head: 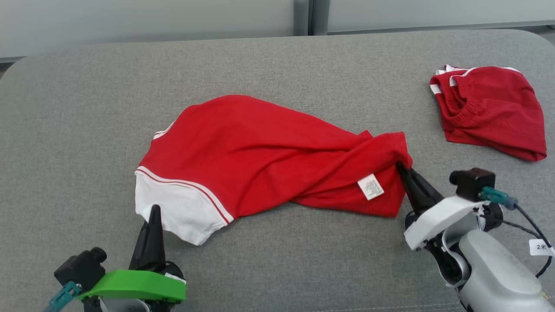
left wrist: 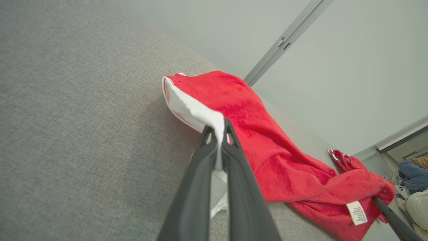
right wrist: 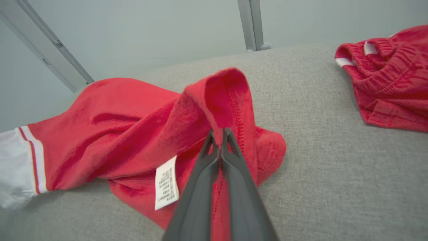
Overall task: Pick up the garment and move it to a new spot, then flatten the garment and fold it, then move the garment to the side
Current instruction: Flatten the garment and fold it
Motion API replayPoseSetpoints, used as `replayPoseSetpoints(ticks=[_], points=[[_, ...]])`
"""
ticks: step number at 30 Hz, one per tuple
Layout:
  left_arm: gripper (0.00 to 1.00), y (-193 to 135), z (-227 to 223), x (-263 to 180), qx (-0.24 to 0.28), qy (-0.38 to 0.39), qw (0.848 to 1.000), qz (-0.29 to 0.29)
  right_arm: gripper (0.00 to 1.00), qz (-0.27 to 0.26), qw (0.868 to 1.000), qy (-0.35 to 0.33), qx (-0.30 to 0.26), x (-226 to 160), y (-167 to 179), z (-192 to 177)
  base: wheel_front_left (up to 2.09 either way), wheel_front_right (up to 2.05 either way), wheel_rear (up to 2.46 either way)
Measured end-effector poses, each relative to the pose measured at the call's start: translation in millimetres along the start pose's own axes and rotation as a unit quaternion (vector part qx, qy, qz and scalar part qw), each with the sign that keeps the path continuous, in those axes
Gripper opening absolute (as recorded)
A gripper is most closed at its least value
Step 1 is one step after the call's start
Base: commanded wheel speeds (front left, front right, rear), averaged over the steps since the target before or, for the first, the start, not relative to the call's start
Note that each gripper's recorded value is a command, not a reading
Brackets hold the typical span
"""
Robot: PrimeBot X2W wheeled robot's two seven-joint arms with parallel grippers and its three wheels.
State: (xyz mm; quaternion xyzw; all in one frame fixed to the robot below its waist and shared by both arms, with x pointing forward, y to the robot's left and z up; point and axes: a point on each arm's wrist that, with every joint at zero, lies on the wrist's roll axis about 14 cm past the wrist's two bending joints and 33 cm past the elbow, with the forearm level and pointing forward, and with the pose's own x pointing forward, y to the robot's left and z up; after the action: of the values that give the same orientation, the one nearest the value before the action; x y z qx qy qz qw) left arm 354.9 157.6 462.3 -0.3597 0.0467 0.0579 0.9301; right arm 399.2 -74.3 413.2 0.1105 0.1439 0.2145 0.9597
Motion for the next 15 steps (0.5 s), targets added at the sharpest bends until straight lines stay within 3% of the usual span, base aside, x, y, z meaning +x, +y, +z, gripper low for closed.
replayPoseSetpoints(ticks=[3, 9, 15], points=[[0.0, -2.0, 15.4, 2.6, -0.009, -0.024, 1.0, -0.003, 0.0, -0.009, 0.997, -0.066, 0.045, 7.0, -1.4, 40.0, 0.0, 0.0, 0.0], [0.0, -31.3, 78.4, 11.3, -0.046, -0.118, 0.99, -0.056, 0.0, -0.025, 0.971, -0.201, 0.128, -4.5, -17.4, 121.5, 0.0, 0.0, 0.0], [0.0, -76.2, 139.1, -3.7, -0.063, -0.207, 0.966, -0.138, 0.0, 0.007, 0.964, -0.219, 0.149, -28.1, -2.9, 131.2, 0.0, 0.0, 0.0]])
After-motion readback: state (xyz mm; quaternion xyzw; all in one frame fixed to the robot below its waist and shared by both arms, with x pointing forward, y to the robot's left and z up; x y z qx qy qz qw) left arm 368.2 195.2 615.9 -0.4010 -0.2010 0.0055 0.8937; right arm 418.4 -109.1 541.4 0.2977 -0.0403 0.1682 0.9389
